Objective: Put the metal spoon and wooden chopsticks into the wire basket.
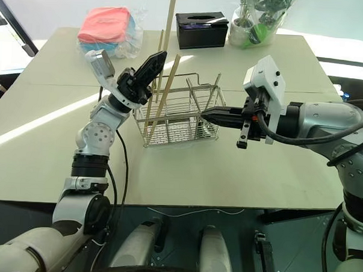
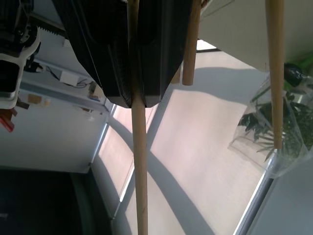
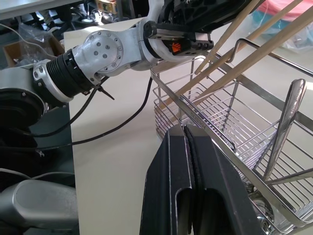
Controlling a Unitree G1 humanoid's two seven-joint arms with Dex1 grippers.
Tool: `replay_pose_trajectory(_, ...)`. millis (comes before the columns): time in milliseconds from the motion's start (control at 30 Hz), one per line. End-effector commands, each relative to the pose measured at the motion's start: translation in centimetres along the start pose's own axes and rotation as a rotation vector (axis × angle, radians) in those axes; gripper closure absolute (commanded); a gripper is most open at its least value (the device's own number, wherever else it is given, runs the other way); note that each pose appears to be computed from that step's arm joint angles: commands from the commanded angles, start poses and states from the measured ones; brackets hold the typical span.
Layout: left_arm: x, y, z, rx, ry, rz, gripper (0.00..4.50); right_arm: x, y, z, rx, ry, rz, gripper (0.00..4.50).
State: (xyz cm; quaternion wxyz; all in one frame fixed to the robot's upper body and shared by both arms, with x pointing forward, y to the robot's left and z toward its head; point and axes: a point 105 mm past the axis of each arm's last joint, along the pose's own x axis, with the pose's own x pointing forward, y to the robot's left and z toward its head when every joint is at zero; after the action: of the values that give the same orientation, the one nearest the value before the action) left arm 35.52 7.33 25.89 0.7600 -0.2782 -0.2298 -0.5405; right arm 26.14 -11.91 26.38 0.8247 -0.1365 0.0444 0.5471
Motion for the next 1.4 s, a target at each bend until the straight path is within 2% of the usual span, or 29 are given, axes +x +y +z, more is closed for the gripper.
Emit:
replay_pose_trajectory(33,-0.4,-0.3,0.5,0.004,0.005,-0.004,4.42,-0.5,0.1,0.9,-0.043,-0.018,-0.014,4.5)
replay_pose_trajectory(600,-2.3,-0.1,-0.1,0.027,0.066,0.049,4.42,-0.4,0.0,1.0,-0.043,-0.025,-0.017,4.5)
replay_pose_trajectory(900,-1.6,0.0,0.1,0.04,0.053,0.047,4.42,-0.4,-0.1,1.1,-0.042,-0.028,-0.018,4.5)
replay_pose_trajectory(1000,-1.3,-0.2,0.2,0.039,0.051,0.036,3.36,-0.4,-0.1,1.1,-0.042,-0.03,-0.018,4.5)
replay_pose_trajectory(1233,-1.1,-0.3,0.7,0.054,0.041,0.038,0.03,-0.5,0.0,1.1,-0.041,-0.031,-0.02,4.5)
replay_pose_trajectory(1400,-0.4,-0.5,1.8,0.065,-0.008,0.033,0.03,-0.4,-0.1,0.9,-0.039,-0.032,-0.021,4.5)
